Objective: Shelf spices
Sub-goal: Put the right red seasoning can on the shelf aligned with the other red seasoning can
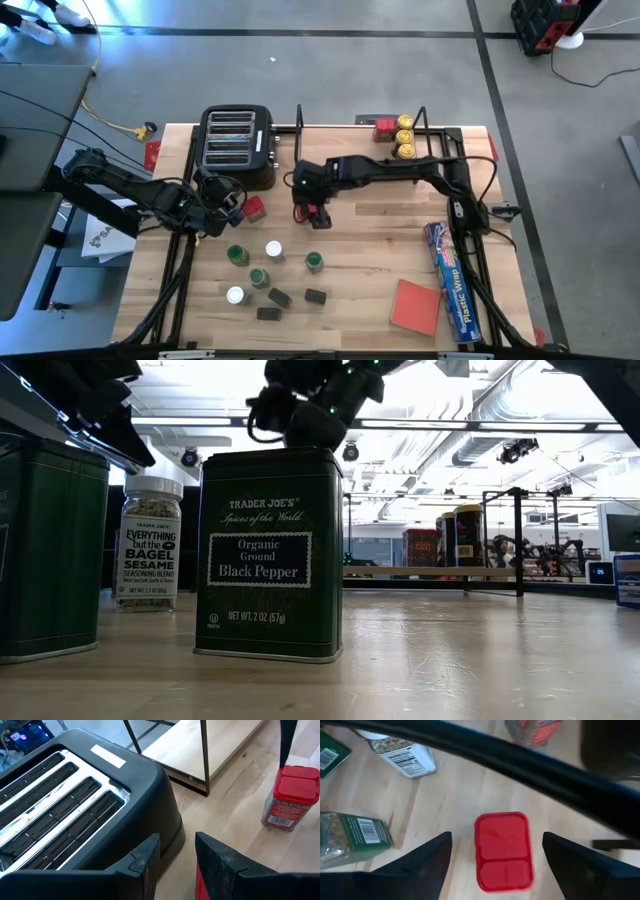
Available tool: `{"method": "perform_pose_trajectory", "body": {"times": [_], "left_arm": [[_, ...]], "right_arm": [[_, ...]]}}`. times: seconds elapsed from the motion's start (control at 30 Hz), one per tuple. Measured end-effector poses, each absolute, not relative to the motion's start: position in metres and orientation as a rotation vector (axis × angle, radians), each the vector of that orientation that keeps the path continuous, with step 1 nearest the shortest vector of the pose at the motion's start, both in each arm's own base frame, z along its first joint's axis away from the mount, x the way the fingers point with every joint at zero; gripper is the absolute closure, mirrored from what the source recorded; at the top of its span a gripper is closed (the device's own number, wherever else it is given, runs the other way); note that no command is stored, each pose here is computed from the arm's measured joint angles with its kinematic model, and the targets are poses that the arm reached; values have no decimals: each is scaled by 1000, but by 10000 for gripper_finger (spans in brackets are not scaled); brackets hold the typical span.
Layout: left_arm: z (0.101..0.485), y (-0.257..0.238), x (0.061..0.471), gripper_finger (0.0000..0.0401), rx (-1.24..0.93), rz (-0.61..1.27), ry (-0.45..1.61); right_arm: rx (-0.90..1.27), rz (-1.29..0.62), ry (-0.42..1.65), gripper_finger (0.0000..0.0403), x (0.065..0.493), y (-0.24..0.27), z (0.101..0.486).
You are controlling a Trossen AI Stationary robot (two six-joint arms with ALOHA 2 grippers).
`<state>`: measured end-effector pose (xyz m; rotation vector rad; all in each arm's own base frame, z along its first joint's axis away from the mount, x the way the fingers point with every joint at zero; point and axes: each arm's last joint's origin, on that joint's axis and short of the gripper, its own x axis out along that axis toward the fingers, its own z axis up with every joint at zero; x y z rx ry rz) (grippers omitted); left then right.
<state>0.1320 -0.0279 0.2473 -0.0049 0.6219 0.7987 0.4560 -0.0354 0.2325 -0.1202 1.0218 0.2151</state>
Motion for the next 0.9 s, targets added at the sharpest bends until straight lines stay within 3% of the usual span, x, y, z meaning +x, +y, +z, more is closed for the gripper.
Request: {"method": "perform_pose_trajectory", "body": {"times": [0.43,0.57,0.7,0.9], "left_arm": [[247,-28,132,282,-7,797,623],[247,-28,132,282,-7,797,623],[247,-28,132,282,-9,796,624],[247,-28,132,282,-11,795,623]], "right_arm": [[-191,165,1131,85,468,-29,189],[-187,165,1155,123,467,-29,185],[-172,150,1169,199,464,-28,190],[-196,119,1188,202,438,-31,239]]}}
